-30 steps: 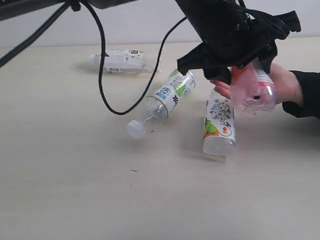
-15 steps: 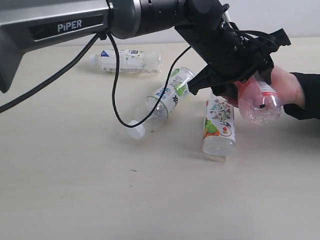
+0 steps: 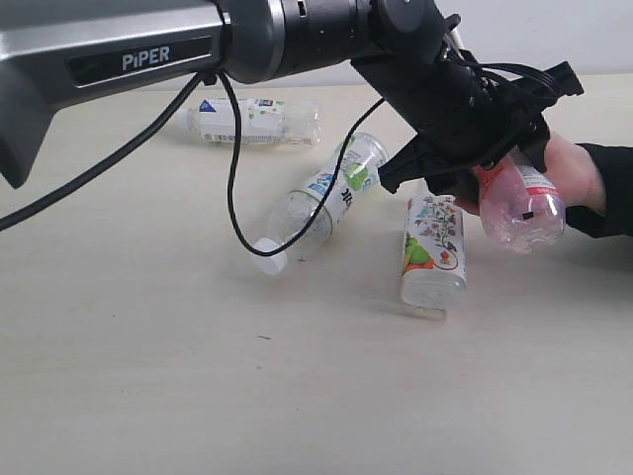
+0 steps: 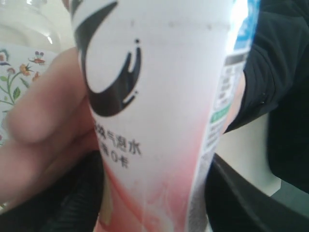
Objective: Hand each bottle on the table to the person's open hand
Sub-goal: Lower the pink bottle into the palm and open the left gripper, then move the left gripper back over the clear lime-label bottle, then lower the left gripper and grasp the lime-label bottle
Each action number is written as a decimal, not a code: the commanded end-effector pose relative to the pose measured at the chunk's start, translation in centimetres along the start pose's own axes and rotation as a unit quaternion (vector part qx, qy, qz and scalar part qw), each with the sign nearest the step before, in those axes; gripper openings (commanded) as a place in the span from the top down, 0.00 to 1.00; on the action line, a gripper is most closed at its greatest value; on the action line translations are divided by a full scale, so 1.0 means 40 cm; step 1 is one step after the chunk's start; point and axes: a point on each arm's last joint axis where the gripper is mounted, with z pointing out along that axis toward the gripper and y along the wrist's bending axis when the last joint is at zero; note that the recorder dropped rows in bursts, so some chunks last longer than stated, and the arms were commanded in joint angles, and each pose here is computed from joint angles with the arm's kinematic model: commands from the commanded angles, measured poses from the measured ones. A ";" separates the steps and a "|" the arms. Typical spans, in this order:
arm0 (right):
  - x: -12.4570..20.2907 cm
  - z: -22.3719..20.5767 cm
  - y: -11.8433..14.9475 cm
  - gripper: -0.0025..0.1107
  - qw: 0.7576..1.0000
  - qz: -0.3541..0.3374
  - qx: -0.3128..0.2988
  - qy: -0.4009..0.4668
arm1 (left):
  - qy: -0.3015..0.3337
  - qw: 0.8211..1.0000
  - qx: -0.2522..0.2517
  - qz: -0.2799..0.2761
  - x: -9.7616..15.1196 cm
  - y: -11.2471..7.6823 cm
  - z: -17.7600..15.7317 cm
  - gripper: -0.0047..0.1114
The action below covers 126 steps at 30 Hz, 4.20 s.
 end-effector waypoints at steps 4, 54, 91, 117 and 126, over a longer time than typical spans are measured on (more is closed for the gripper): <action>0.001 0.000 -0.001 0.98 1.000 -0.002 0.003 -0.006 | -0.007 1.000 0.010 0.009 -0.003 -0.010 -0.007 0.40; 0.001 0.000 -0.001 0.98 1.000 -0.002 0.003 -0.006 | -0.043 0.939 -0.124 0.317 0.037 -0.071 -0.406 0.22; 0.001 0.000 -0.001 0.98 1.000 -0.002 0.003 -0.006 | 0.027 0.862 -0.346 0.370 -0.024 0.239 -0.355 0.22; 0.001 0.000 -0.001 0.98 1.000 -0.002 0.003 -0.006 | -0.031 0.880 -0.228 0.415 -0.035 0.188 -0.314 0.22; 0.001 0.000 -0.001 0.98 1.000 -0.002 0.003 -0.006 | -0.019 0.904 -0.215 0.370 -0.119 0.247 -0.182 0.22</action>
